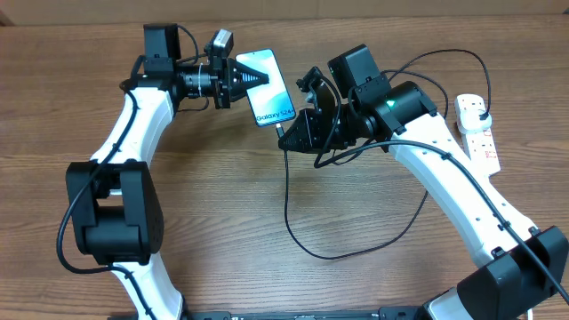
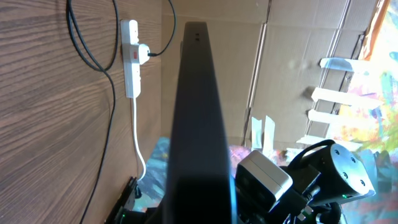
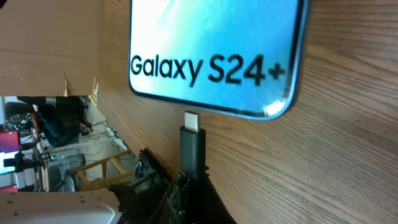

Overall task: Plug charger to phone and switch on socket
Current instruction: 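Push the USB-C plug up into the phone's port with the right gripper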

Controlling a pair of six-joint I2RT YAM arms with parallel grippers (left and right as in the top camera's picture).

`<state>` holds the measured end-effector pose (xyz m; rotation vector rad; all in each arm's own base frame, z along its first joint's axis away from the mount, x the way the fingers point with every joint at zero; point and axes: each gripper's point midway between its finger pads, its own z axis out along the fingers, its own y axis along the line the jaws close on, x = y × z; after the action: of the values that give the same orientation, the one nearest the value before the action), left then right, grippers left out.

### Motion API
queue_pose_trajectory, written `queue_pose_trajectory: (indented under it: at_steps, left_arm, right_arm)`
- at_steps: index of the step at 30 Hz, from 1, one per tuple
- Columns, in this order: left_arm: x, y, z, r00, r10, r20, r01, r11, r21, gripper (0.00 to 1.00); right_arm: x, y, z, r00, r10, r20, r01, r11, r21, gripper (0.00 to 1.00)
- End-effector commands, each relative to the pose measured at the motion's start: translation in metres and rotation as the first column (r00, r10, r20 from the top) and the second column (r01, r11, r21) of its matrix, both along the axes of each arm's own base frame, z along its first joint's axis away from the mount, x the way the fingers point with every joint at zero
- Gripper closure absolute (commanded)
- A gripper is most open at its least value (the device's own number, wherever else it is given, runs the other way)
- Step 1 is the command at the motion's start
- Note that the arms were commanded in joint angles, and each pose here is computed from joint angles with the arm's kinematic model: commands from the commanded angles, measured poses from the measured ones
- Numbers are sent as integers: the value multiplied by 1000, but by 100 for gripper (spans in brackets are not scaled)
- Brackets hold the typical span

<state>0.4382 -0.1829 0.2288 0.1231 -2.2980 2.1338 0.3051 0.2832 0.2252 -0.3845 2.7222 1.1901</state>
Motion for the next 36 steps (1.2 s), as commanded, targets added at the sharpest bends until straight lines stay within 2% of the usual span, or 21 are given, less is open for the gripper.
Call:
queue_pose_trajectory:
  at_steps: [1, 36]
  left_arm:
    - [-4, -7, 9, 999, -37, 23, 38, 999, -22, 96]
    - [-8, -9, 11, 997, -59, 49, 61, 998, -36, 95]
  right_arm:
    - [0, 2, -3, 1000, 3, -3, -3, 1000, -1, 96]
    - [15, -5, -4, 998, -54, 24, 54, 998, -19, 96]
